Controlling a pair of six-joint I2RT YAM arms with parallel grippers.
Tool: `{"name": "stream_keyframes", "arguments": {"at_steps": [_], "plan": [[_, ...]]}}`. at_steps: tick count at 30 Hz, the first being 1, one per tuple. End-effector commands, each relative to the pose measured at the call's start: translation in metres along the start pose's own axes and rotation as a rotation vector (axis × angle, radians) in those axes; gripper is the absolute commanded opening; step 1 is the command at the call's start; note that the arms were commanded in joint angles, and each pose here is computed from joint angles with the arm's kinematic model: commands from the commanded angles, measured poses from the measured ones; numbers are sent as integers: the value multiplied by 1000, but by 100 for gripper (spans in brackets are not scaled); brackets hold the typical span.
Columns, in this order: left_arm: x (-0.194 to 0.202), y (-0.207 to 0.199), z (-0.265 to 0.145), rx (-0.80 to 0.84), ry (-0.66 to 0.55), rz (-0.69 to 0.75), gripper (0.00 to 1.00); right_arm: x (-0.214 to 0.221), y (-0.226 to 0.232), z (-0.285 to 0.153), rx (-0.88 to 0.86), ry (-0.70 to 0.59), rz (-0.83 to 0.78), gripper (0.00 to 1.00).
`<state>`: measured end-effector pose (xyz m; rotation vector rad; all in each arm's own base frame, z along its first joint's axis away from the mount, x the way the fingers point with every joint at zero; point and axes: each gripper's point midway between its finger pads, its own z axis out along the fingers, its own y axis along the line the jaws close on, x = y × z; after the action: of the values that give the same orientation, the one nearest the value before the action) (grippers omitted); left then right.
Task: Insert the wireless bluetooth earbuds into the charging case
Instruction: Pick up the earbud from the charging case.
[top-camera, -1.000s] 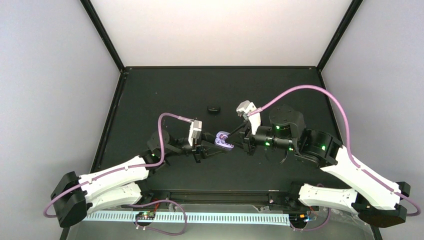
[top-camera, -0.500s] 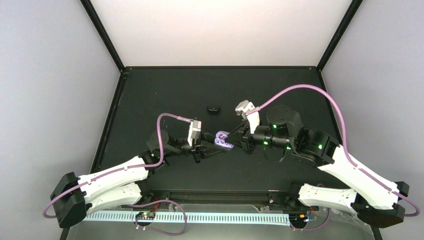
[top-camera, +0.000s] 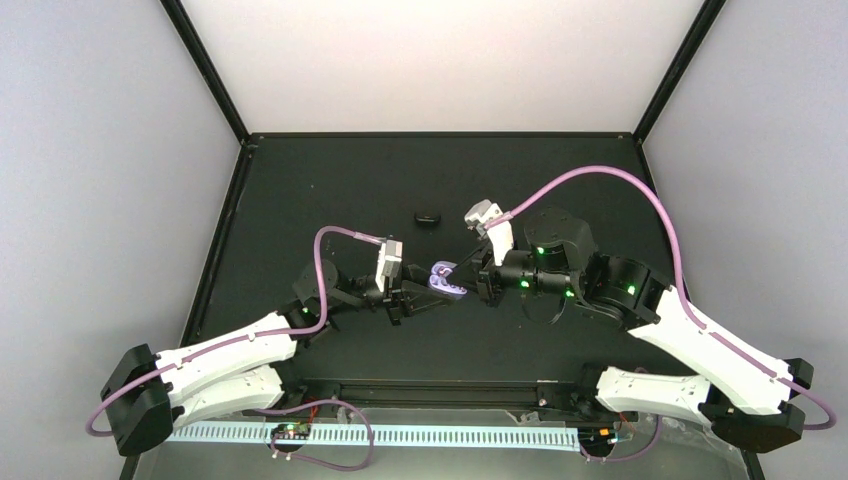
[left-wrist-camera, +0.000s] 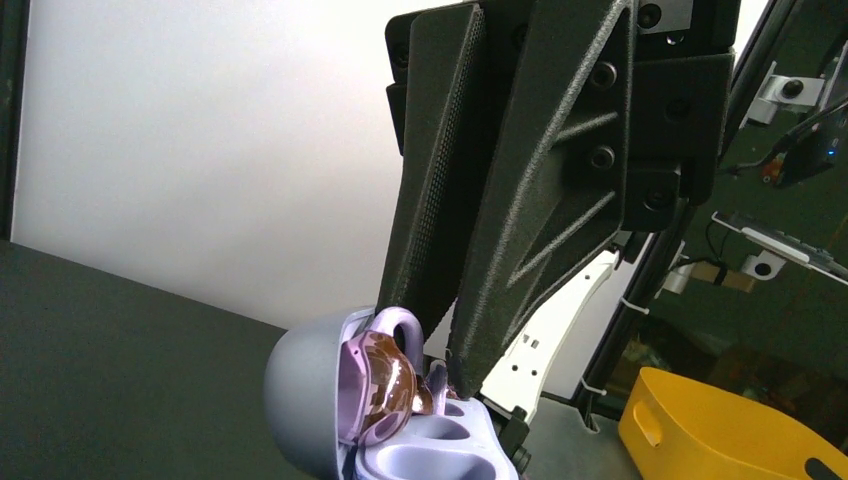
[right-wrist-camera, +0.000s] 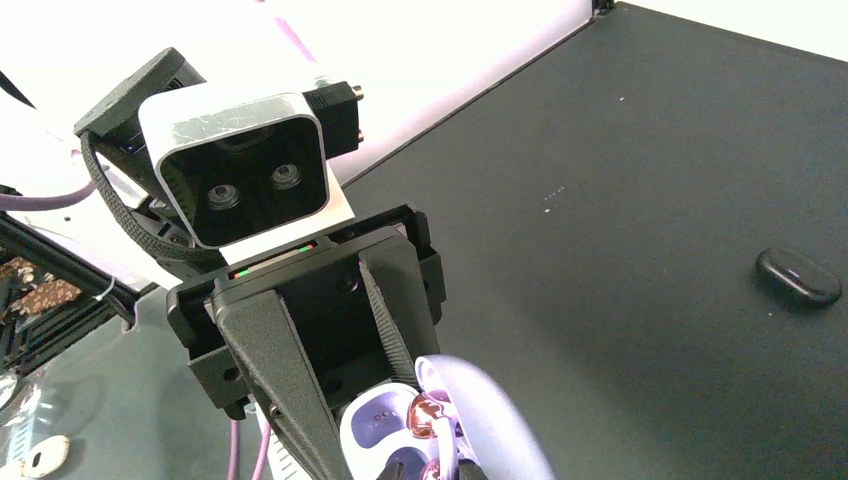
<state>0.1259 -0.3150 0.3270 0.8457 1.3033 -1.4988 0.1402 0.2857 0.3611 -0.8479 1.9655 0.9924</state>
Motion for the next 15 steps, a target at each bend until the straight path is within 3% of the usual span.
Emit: {"name": "stream_keyframes", "arguments": {"at_steps": [1, 7, 15], "plan": [[-21, -13, 3, 35, -39, 55, 2, -8, -4, 1, 20, -35, 7, 13], [-19, -13, 3, 38, -32, 53, 2, -10, -5, 1, 24, -47, 8, 11], [-18, -15, 3, 42, -31, 56, 2, -6, -5, 4, 19, -29, 0, 1]]}}
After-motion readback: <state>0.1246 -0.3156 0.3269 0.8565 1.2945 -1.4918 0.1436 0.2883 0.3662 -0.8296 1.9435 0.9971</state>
